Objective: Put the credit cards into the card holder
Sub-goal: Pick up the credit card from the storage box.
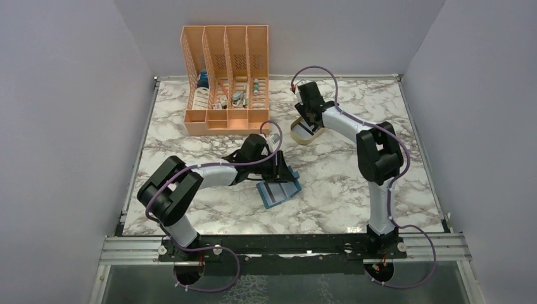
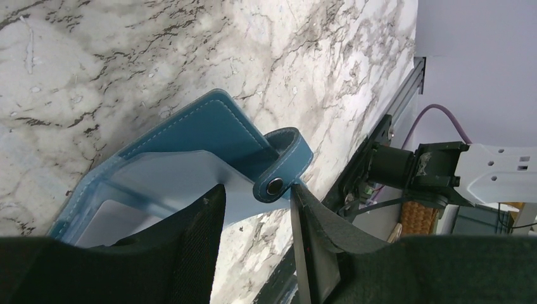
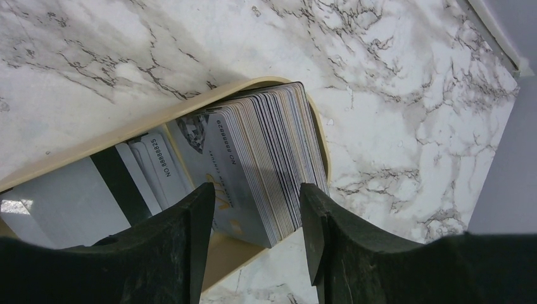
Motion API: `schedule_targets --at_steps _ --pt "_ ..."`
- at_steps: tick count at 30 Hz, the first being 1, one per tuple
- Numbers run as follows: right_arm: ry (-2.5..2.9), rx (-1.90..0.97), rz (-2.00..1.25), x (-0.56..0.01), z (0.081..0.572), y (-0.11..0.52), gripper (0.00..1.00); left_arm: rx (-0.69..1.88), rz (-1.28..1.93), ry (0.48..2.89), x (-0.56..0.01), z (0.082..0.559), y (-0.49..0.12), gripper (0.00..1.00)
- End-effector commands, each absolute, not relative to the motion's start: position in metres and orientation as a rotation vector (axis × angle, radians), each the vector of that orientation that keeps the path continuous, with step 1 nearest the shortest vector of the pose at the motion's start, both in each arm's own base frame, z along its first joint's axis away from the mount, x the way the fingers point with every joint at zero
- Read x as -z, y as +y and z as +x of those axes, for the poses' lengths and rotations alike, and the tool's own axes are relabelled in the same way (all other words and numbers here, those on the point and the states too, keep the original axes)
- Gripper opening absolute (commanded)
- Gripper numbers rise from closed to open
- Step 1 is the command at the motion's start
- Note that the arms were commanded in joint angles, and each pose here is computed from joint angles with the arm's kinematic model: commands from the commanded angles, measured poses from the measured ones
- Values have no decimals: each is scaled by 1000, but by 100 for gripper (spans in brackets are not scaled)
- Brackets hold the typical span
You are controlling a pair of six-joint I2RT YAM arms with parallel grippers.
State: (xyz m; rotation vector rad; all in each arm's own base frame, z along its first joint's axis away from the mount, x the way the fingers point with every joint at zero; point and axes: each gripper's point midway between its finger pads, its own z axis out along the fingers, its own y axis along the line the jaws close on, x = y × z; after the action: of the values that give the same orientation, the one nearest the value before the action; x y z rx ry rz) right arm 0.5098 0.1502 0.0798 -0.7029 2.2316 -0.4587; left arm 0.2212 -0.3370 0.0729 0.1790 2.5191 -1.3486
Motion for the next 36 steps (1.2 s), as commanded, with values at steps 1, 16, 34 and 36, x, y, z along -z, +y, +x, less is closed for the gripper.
schedule_targets --at_steps 1,16,34,36 --pt "2243 499 -714 -64 513 142 52 1384 227 2486 -80 223 -348 45" --pt "2219 509 -669 -76 514 135 36 1265 232 2550 -45 221 -343 45" --pt "2200 486 -627 -97 508 133 25 1242 263 2593 -33 209 -342 45" --pt "2198 487 -624 -99 508 133 25 1241 265 2595 -33 207 -341 45"
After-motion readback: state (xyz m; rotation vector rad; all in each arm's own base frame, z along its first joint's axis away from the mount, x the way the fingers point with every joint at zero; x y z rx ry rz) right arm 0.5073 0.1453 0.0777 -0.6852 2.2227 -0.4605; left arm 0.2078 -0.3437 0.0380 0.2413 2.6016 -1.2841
